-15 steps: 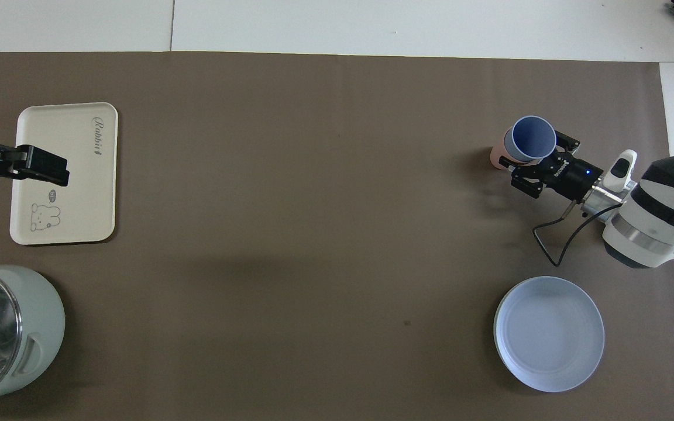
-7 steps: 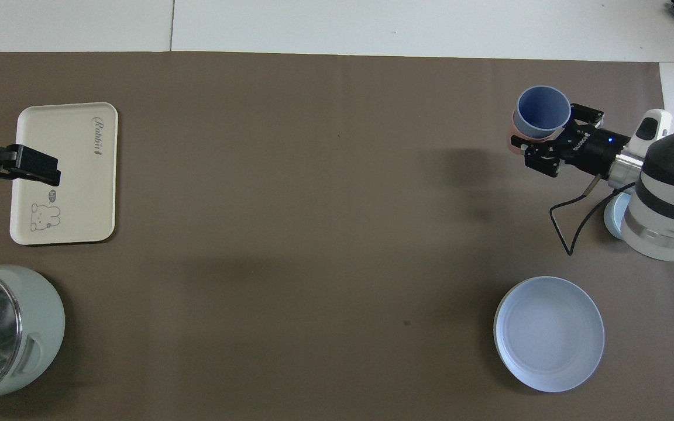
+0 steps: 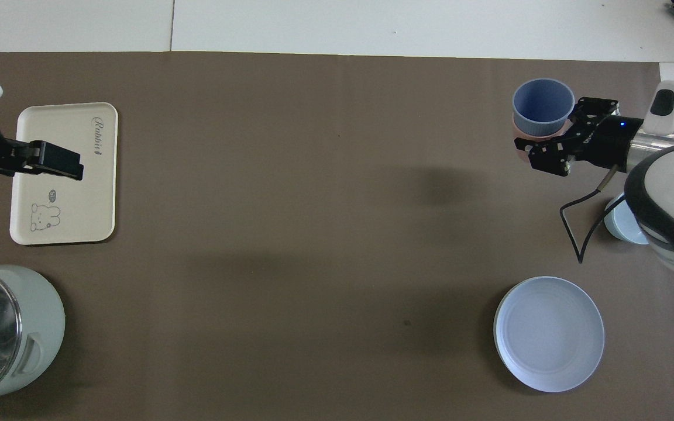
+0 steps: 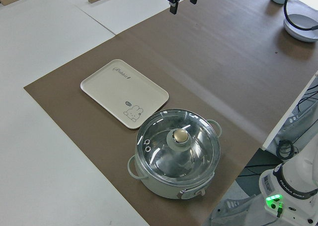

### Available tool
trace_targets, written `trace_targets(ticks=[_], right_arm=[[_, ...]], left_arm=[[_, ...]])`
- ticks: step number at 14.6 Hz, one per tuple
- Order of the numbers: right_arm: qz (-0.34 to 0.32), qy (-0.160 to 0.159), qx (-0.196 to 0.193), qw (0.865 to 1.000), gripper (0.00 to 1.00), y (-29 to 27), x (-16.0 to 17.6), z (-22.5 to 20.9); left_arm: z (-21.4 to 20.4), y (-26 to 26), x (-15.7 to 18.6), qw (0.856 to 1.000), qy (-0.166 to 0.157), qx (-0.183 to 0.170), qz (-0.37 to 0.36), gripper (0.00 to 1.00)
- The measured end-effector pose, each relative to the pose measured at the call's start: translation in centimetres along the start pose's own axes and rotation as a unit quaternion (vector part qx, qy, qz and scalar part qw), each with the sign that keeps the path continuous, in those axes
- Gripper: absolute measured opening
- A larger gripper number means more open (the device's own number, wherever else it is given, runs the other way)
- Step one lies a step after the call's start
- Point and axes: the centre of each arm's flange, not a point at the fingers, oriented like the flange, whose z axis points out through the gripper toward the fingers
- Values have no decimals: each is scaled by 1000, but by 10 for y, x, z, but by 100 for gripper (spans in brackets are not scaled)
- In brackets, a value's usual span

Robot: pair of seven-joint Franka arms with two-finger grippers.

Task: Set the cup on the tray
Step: 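Bring the pink cup inward while the left gripper reaches the blue cup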

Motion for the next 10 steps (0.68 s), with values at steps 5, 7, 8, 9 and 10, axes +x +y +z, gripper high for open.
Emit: trace_targets(ticks=[5,7,8,9,10], right_arm=[[-49,-100,10,994,83,-77,76,6],[-69,-122,20,990,83,-96,88,10],[-78,-131,21,988,83,-104,92,12],[-88,-141,17,986,83,-113,97,14],[-94,-154,13,984,83,-122,101,17]], left_arm=[[20,99,11,985,-12,-138,-103,100],[39,141,25,968,-20,-196,-157,99],[49,163,32,957,-24,-224,-183,93],[58,182,38,946,-23,-249,-207,93],[66,201,42,934,-21,-273,-228,89]])
